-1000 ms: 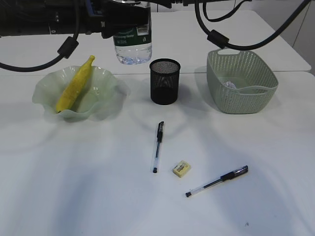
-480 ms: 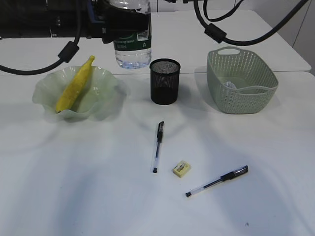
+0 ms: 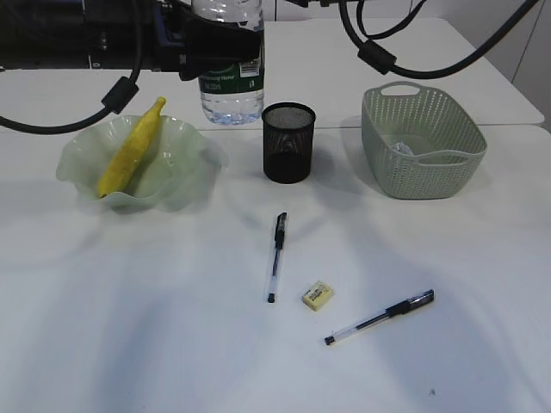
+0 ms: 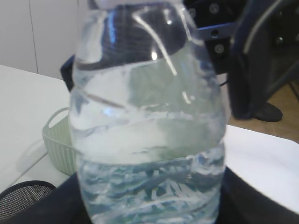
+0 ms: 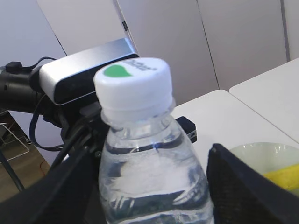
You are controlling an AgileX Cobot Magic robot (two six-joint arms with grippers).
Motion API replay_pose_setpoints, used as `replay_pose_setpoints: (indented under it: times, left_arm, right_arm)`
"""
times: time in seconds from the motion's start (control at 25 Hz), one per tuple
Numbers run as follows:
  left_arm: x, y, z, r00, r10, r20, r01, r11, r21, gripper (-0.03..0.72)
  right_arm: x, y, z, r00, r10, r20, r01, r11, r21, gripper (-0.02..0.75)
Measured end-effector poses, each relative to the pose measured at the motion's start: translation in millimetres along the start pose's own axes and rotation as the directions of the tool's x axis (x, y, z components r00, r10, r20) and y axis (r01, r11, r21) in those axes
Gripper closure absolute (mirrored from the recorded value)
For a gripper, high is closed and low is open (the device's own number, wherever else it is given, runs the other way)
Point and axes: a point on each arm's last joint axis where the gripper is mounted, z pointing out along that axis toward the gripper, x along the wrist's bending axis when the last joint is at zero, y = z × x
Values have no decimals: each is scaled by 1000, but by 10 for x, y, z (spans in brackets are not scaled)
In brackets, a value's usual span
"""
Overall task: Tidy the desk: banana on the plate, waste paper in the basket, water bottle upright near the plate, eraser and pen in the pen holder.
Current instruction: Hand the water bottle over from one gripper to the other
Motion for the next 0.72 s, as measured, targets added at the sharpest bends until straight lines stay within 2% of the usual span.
replay_pose_setpoints:
  times: [0.44,0.72]
  left_arm:
    - [0,58,4,1000,26,10,-26,1000,-4,307]
    - [-9,60,4,1000,11,19,-11,1000,-7,307]
  right_arm:
    - [-3,-49,-3,1000,12,12,-12,998,63,163]
    - [0,-59,-4,1000,14,9,-15,997,74,150]
